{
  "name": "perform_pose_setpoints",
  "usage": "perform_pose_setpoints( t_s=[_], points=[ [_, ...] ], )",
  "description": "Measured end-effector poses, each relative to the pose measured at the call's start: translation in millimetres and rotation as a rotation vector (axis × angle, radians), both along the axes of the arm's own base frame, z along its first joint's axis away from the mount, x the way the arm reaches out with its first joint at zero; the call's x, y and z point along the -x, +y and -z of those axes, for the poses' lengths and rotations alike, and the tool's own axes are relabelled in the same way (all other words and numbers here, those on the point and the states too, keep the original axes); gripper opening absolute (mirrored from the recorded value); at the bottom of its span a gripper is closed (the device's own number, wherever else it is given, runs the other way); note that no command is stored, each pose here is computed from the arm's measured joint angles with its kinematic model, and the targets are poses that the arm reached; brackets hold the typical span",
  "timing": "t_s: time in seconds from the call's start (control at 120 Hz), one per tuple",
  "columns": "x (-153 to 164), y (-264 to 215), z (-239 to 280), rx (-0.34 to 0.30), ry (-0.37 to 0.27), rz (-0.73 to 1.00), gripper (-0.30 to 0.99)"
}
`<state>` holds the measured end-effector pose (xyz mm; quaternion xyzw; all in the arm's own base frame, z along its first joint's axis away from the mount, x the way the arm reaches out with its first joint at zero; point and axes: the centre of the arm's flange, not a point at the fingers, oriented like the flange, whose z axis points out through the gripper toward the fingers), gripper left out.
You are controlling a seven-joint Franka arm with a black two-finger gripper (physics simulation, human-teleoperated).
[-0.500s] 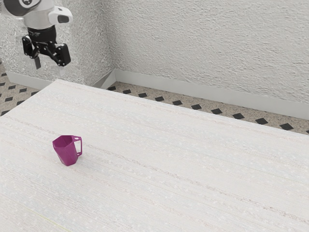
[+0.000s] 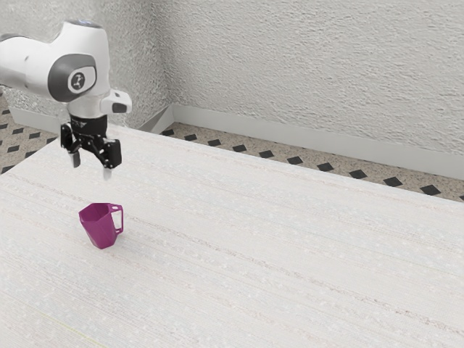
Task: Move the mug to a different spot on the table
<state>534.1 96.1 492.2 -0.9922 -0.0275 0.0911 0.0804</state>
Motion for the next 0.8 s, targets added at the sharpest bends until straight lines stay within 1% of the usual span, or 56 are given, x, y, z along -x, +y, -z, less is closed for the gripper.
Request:
perform_pose_setpoints(
  t_s=[0.158,0.333,0.45,0.8],
  points=[
    [-12,9,38,0.008,-0.021,0.054,0.69],
    [-33,-23,82,0.012,-0.020,0.194,0.69],
    [-39,5,105,0.013,-0.016,0.205,0.69],
    [-58,45,142,0.014,-0.020,0.305,0.69]
  ],
)
